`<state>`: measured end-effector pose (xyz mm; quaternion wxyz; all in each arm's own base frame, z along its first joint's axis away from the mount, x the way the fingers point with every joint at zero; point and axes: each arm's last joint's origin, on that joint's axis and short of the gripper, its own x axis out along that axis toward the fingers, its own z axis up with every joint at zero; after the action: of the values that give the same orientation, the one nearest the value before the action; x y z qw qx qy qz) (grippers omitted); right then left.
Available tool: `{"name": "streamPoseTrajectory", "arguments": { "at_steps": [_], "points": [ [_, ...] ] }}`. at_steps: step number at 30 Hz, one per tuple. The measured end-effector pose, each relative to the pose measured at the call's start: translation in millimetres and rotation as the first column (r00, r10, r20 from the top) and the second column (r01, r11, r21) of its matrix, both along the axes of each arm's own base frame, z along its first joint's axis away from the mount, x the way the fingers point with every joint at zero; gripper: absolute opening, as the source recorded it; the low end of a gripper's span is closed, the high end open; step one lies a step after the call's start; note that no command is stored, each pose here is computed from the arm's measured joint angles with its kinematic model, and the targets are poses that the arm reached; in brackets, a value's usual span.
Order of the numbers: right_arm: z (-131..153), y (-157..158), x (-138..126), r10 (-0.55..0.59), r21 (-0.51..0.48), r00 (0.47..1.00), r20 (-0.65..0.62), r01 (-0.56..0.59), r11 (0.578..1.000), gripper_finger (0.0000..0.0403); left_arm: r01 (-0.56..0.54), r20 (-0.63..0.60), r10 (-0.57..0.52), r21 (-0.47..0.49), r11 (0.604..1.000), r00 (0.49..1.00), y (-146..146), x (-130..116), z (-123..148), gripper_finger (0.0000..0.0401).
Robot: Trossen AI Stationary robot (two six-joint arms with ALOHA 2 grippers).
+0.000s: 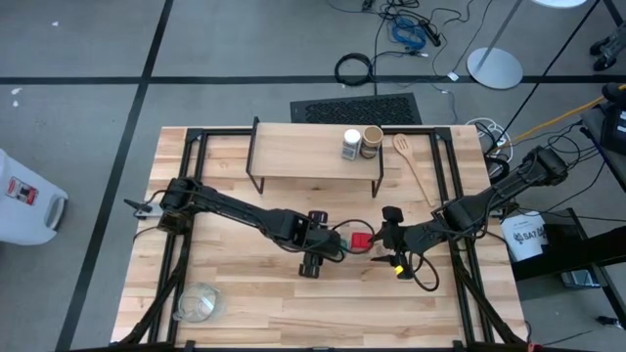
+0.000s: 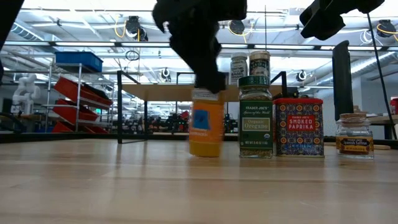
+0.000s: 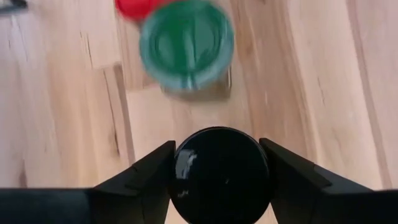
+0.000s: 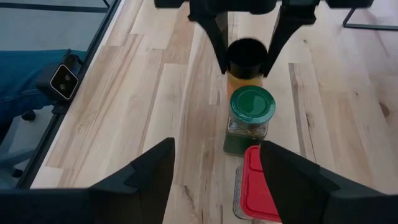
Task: Shelf spices
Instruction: Put the black seasoning bottle on the shelf
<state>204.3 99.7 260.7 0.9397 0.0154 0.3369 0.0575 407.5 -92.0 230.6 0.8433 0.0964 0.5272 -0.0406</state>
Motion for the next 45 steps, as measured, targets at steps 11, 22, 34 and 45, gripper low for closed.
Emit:
{"name": "streamPoseTrajectory", "arguments": {
  "at_steps": [11, 22, 34, 45],
  "points": [
    [-1, 0, 0, 0.000, -0.004, 1.000, -0.008, 0.000, 1.000, 0.0224, -0.056, 0.038, 0.057, -0.035, 0.998, 0.998, 0, -11, 63, 0.0215],
    [-2, -1, -2, -0.017, 0.005, 0.999, -0.031, 0.018, 1.000, 0.0224, -0.079, 0.173, 0.068, 0.057, 0.995, 0.983, 14, -35, 139, 0.0215],
    [-2, -1, -2, -0.018, 0.003, 0.999, -0.034, 0.018, 1.000, 0.0224, -0.153, 0.238, 0.121, 0.121, 0.981, 0.964, 59, -61, 188, 0.0215],
    [-2, -1, -2, -0.017, 0.003, 0.999, -0.034, 0.018, 1.000, 0.0224, -0.264, 0.236, 0.230, 0.126, 0.956, 0.944, 119, -68, 195, 0.0215]
  ]
}}
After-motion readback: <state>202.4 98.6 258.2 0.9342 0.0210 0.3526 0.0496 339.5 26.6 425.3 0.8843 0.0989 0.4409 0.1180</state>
